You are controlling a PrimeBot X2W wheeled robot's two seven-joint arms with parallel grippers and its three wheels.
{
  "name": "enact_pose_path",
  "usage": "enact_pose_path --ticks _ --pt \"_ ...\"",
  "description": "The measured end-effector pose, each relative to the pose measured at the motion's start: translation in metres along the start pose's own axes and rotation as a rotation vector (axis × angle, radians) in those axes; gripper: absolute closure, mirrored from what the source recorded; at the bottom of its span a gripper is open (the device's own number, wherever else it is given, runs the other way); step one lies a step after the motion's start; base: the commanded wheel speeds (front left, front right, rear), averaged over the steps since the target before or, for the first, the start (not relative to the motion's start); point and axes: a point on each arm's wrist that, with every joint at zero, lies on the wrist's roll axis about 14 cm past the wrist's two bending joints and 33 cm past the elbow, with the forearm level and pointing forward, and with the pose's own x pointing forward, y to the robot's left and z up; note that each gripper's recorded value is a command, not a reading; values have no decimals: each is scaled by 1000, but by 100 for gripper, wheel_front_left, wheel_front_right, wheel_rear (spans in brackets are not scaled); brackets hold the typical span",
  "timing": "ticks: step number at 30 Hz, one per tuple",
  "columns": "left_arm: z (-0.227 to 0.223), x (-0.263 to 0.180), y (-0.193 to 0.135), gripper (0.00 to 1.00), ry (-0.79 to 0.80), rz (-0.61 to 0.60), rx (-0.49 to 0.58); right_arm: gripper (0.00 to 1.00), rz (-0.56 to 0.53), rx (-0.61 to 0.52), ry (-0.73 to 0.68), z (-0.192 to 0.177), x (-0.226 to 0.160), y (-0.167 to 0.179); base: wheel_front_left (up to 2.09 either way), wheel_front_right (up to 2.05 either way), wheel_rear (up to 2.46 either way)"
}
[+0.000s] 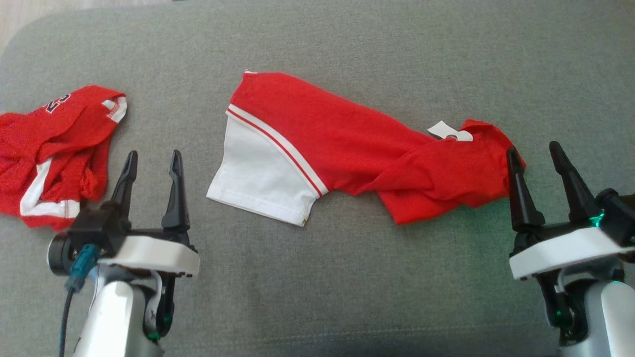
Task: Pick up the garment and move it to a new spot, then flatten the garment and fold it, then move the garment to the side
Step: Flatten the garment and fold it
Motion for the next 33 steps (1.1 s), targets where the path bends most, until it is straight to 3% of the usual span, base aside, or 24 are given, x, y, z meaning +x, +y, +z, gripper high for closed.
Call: enact_pose_path --ticks 13,19,29,30,32,33 --pt "-2 -3 1 0 13 5 7 0 -1 13 28 -7 0 0 0 0 0" --pt "-9 0 0 0 28 -2 8 0 -15 15 177 -41 8 -12 0 0 0" --pt "-15 27 3 0 24 -4 11 0 64 -70 400 -71 67 -22 0 0 0" --pt "-19 27 4 0 33 -1 10 23 72 -72 440 -79 68 -21 0 0 0" --pt "-26 26 4 0 55 1 9 100 77 -77 510 -91 70 -24 0 0 0" --pt "-29 25 4 0 62 3 8 100 78 -72 529 -93 72 -24 0 0 0"
